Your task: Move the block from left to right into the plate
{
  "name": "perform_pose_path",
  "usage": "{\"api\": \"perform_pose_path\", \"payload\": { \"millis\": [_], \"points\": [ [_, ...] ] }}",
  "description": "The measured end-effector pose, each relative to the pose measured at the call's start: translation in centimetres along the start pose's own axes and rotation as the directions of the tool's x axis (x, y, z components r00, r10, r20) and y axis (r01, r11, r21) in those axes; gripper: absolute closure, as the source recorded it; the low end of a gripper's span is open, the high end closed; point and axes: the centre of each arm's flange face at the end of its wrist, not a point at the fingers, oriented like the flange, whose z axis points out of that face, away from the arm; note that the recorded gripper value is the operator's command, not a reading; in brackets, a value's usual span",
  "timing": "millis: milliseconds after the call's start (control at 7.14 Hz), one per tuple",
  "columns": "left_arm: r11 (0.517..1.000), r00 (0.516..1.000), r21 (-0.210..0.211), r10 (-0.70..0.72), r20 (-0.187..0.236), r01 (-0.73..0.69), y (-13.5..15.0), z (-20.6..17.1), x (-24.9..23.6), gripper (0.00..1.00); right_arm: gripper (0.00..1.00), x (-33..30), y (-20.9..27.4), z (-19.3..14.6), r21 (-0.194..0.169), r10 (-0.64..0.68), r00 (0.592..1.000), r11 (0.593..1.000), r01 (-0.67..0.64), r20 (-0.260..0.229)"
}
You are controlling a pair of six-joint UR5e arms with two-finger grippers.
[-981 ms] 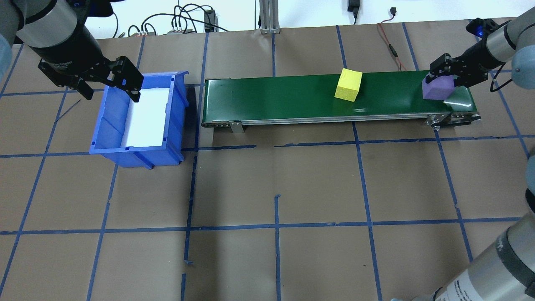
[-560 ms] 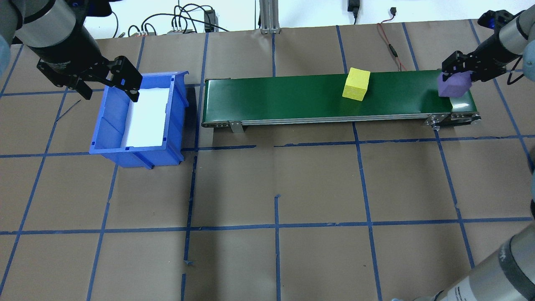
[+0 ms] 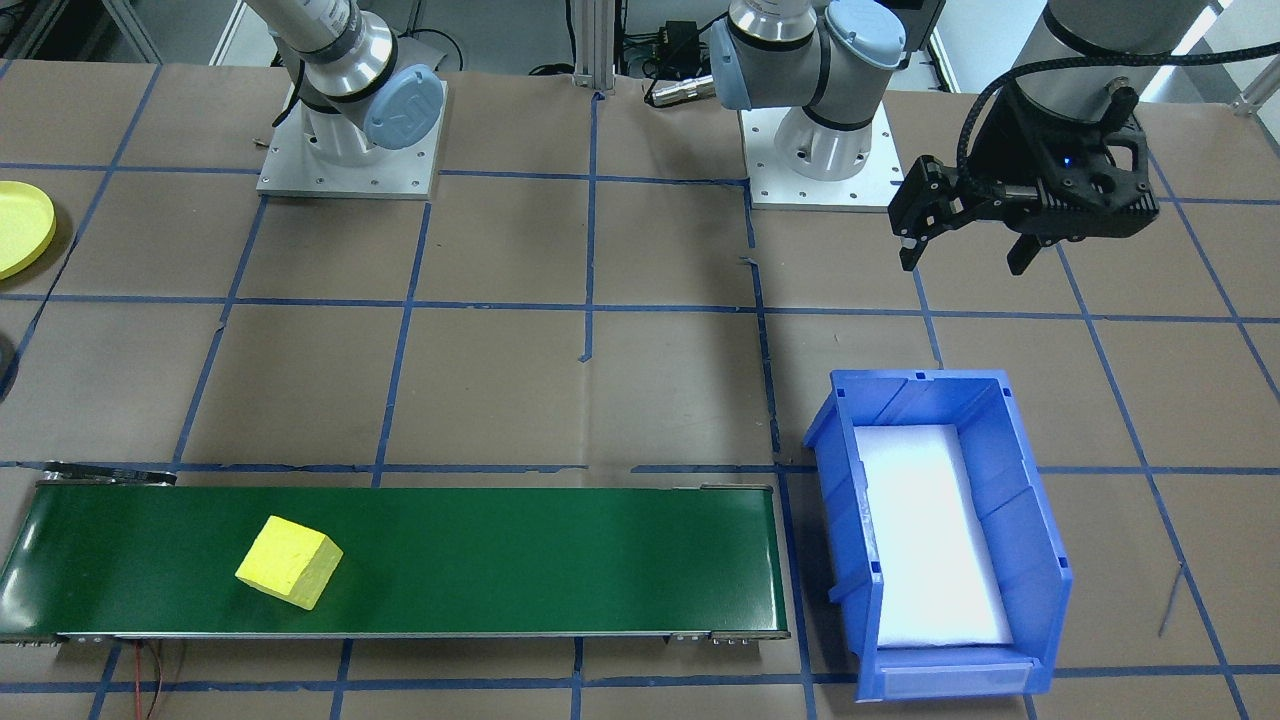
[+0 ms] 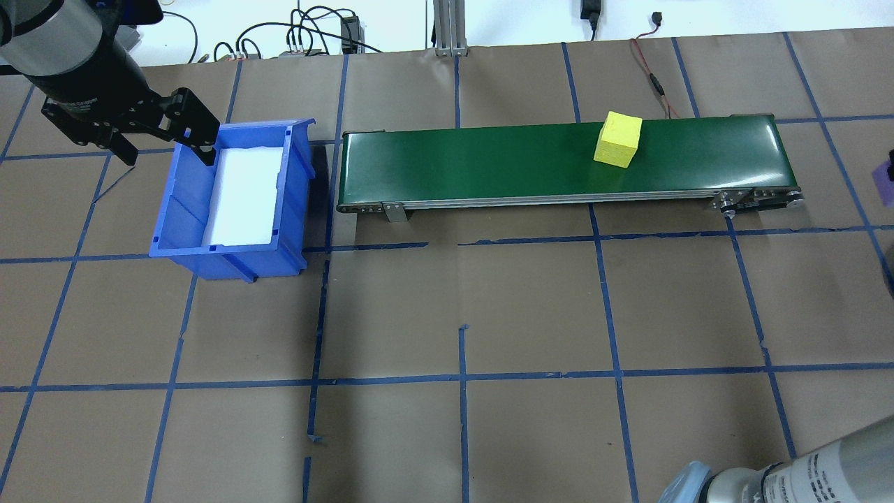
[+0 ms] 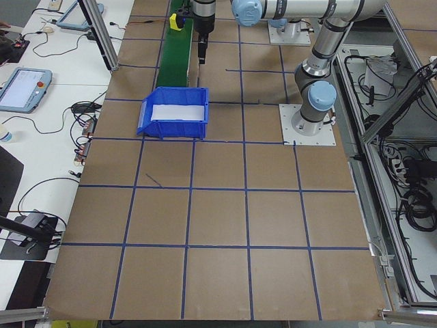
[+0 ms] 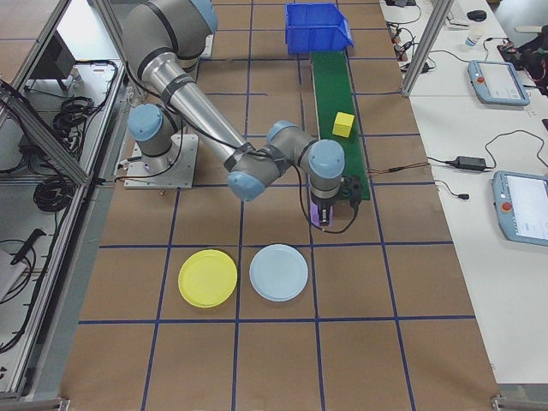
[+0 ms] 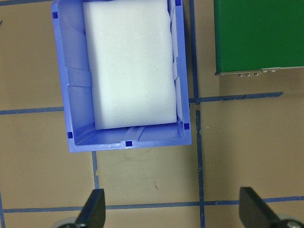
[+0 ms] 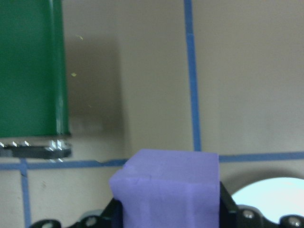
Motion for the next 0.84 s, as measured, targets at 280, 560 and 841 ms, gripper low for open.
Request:
{"api": "perform_pose_path", "payload": {
  "millis": [280, 560, 841],
  "points": [
    [1.000, 1.000, 0.004, -0.003, -0.009, 0.003, -0.1, 0.0, 0.0, 0.00, 0.73, 7.1, 6.8, 1.8, -0.021, -0.033, 0.999, 0.999, 0.034, 0.032],
    [1.000, 1.000, 0.005, -0.002, -0.007, 0.002, -0.1, -0.1, 0.1, 0.00, 0.00, 10.6, 9.9, 5.1, -0.032, -0.020, 0.998, 0.999, 0.022, 0.054],
    [1.000, 1.000, 0.000, -0.002, -0.005, 0.002, 0.0, 0.2, 0.1, 0.00, 0.00, 11.4, 10.3, 6.0, -0.029, -0.018, 0.999, 0.999, 0.019, 0.048]
  ]
}}
